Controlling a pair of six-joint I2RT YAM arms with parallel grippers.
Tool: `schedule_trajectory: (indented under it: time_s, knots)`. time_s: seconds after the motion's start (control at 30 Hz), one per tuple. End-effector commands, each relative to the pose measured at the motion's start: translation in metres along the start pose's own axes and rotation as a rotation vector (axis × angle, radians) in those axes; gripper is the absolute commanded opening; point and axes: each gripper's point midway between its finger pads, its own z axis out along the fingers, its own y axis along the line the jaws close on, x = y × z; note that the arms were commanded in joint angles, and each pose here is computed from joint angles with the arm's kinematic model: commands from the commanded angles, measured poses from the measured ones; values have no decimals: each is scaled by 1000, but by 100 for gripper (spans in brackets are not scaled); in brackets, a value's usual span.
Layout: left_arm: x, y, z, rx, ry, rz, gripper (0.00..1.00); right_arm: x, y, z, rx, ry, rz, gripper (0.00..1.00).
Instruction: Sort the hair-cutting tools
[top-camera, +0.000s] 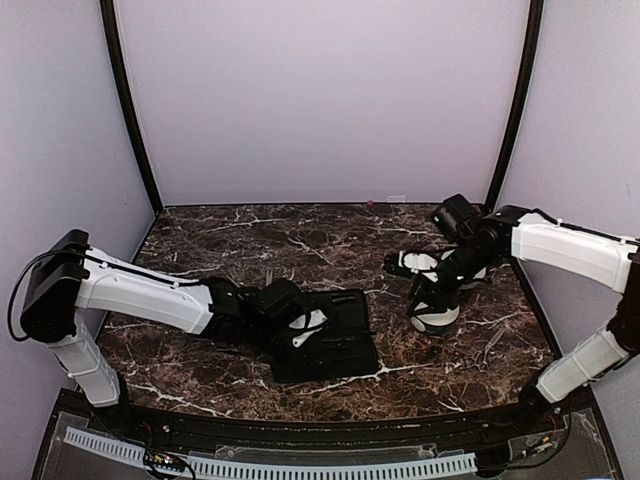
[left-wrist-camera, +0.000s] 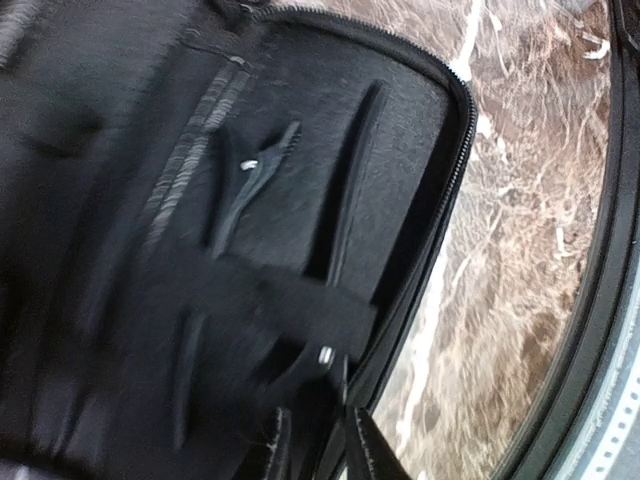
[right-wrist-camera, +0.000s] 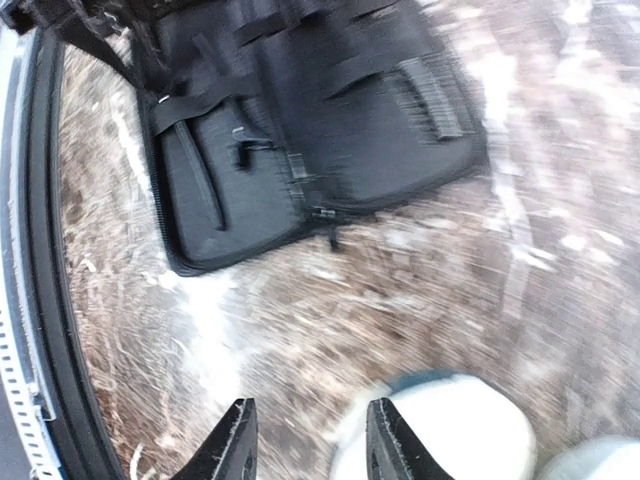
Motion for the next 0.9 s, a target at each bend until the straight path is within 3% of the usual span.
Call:
schedule_trajectory:
  time_s: [0.0, 0.07, 0.1, 0.23, 0.27, 0.33, 0.47, 0.6, 0.7, 0.8, 0.87]
  knots:
    - [-11, 18, -62, -161, -57, 39, 24, 13, -20, -40, 145, -38, 44, 39]
    - [-18, 35, -90, -276, -107, 51, 32, 15, -34, -59, 227, -85, 74, 40]
    - [-24, 51, -111, -382, -150, 48, 41, 13, -40, -71, 276, -119, 85, 42]
    - [-30, 109, -192, -761, -302, -83, 94, 9, -66, -115, 458, -251, 195, 48]
    - [-29, 119, -215, -833, -351, -134, 98, 10, -70, -126, 493, -281, 223, 51]
    - [-23, 136, -256, -948, -456, -218, 99, 18, -84, -149, 593, -337, 292, 59]
    - [-4, 164, -299, -1017, -566, -285, 99, 37, -99, -183, 732, -486, 447, 99]
    - [32, 204, -302, -1042, -562, -440, 99, 57, -97, -192, 715, -645, 560, 100]
    - [70, 236, -283, -1047, -470, -624, 99, 72, -92, -196, 676, -760, 610, 99]
    - [89, 252, -250, -988, -344, -662, 98, 84, -81, -203, 696, -831, 601, 100]
    - [66, 243, -223, -799, -309, -573, 69, 83, -73, -210, 736, -851, 566, 100]
